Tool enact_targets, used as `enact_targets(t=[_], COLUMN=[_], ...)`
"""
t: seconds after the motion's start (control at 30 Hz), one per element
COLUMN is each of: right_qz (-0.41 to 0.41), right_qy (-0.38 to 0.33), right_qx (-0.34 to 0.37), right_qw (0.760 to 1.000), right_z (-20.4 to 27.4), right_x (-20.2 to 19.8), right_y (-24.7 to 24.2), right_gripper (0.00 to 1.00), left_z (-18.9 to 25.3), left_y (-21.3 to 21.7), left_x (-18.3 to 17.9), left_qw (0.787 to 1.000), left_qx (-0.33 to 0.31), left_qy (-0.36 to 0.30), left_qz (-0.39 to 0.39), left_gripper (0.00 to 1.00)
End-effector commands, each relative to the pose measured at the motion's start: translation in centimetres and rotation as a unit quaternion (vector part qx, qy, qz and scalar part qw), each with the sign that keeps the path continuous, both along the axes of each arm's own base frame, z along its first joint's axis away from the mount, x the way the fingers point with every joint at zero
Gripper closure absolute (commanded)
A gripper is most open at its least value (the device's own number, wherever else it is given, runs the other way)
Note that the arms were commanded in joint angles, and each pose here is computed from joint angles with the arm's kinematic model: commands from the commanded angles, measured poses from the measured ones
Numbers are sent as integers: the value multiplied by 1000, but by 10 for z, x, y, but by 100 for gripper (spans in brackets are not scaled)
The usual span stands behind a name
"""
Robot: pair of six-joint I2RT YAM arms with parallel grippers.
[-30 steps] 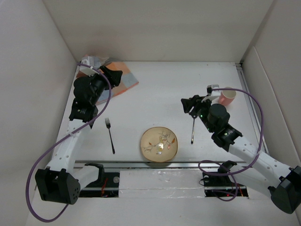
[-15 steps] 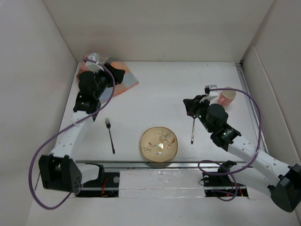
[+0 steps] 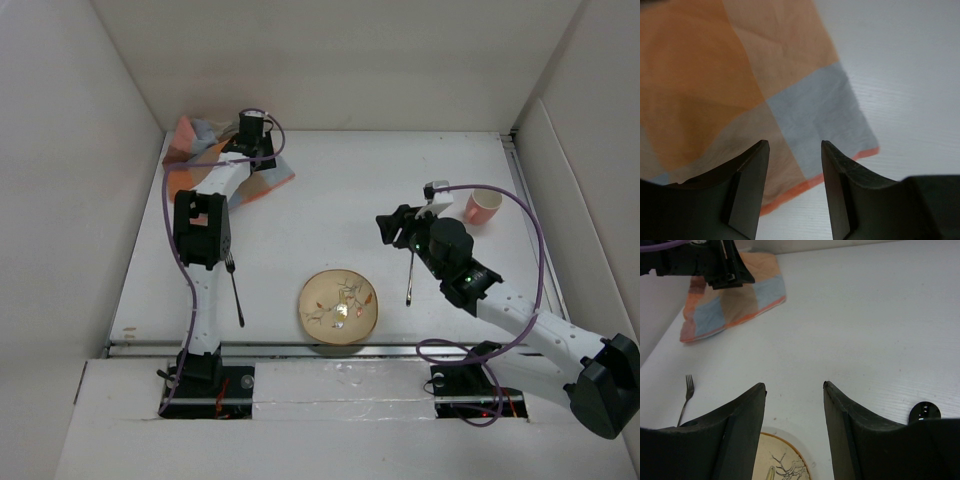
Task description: Set the dinner table for one person
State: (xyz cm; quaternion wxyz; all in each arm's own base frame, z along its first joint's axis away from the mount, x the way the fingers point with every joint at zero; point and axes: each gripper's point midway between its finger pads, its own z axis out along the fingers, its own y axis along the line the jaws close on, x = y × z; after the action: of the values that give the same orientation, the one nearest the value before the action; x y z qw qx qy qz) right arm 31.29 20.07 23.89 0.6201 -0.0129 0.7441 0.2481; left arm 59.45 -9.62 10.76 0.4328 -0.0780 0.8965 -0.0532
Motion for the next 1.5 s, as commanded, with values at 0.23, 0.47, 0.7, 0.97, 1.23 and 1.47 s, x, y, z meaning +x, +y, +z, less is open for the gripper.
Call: enact_targets(t=[0.23, 0.47, 0.7, 0.97, 1.23, 1.47], right_qz=[9, -4, -4, 11, 16, 29], right_qy=[-17, -18, -13, -16, -22, -25], right_qx=[2, 2, -2, 2, 8, 13], right_qw=[1000, 1000, 1000, 1000, 1000, 999], right_z=[10, 9, 5, 8, 15, 19], right_x=[13, 14, 14, 11, 7, 3], right_y=[15, 12, 12, 16, 16, 18], right_gripper=[45, 45, 45, 45, 45, 45], left_z=[-46, -72, -22, 85, 36, -12], left_y=[-50, -135, -208, -102, 28, 80], left_x=[8, -17, -22, -21, -56, -99], left_qw=[993, 986, 971, 994, 995, 974], left_qx=[96, 42, -123, 5, 60, 164], left_qy=[58, 85, 53, -97, -1, 89], left_qz=[-43, -137, -198, -41, 78, 126], left_gripper=[62, 100, 100, 44, 49, 51])
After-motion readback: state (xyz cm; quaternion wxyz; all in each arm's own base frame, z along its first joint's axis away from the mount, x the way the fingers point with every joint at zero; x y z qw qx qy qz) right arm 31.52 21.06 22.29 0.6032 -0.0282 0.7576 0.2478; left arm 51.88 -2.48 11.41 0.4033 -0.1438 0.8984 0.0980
